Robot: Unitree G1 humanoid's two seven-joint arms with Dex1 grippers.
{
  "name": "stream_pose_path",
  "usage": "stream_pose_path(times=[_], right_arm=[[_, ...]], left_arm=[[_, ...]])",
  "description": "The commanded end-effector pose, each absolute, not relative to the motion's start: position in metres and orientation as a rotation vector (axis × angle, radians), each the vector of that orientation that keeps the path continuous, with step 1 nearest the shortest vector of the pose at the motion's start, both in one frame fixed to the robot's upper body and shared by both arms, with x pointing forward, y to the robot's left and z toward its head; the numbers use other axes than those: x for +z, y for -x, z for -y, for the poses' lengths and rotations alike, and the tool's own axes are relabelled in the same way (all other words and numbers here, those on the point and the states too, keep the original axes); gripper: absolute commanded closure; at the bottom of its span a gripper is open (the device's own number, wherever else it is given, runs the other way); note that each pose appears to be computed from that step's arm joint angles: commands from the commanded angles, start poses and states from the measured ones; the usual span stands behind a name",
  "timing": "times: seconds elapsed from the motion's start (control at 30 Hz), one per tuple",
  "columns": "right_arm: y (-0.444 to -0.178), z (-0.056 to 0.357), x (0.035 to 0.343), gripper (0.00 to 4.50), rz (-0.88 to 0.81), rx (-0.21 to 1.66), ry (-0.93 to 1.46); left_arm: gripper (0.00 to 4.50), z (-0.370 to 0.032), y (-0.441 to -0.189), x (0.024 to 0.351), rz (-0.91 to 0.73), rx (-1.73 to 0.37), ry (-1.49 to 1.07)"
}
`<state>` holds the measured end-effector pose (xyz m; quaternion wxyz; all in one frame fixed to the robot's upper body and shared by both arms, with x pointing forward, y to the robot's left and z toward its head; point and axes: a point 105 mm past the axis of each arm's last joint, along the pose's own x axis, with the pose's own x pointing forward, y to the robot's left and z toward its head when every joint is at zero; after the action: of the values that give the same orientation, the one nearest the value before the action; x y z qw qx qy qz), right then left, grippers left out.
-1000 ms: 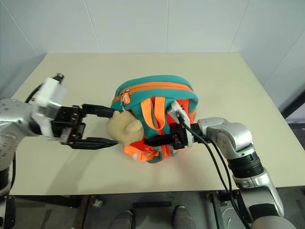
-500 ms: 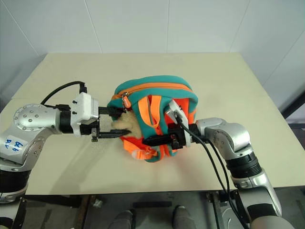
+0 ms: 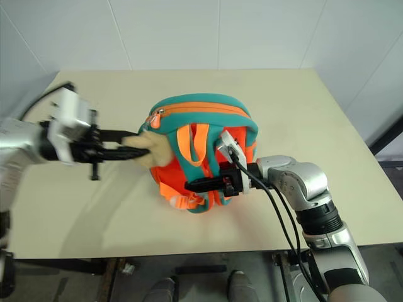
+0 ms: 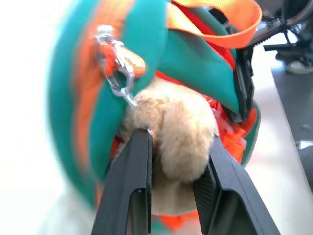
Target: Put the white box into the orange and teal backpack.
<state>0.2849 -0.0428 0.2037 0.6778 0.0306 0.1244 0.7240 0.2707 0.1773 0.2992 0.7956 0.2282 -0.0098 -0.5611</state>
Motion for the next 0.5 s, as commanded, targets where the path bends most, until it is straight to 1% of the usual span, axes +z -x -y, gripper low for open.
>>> stream_pose_path(times=[0.03, 0.2, 0.3, 0.33, 0.37, 0.4, 0.43, 0.5], right_arm=[[-0.280, 0.042, 0.211, 4.50, -0.240, 1.648, -0.055], [-0.280, 0.041, 0.210, 4.50, -0.239, 1.644, -0.059], [-0.280, 0.041, 0.210, 4.50, -0.239, 1.640, -0.059], [-0.280, 0.041, 0.210, 4.50, -0.236, 1.638, -0.059], [-0.280, 0.041, 0.210, 4.50, -0.233, 1.636, -0.059], [-0.280, 0.041, 0.211, 4.50, -0.231, 1.634, -0.060], [-0.280, 0.042, 0.211, 4.50, -0.229, 1.632, -0.061], [-0.279, 0.042, 0.211, 4.50, -0.230, 1.630, -0.061]], left_arm=[[3.75, -0.213, -0.259, 0.318, -0.019, -1.138, -0.434], [3.75, -0.238, -0.265, 0.312, -0.061, -1.051, -0.387], [3.75, -0.266, -0.282, 0.264, -0.194, -0.943, -0.414], [3.75, -0.274, -0.288, 0.241, -0.235, -0.913, -0.443], [3.75, -0.275, -0.292, 0.224, -0.261, -0.916, -0.448], [3.75, -0.273, -0.296, 0.214, -0.252, -0.920, -0.428], [3.75, -0.268, -0.304, 0.211, -0.212, -0.910, -0.404], [3.75, -0.262, -0.315, 0.212, -0.142, -0.890, -0.373]])
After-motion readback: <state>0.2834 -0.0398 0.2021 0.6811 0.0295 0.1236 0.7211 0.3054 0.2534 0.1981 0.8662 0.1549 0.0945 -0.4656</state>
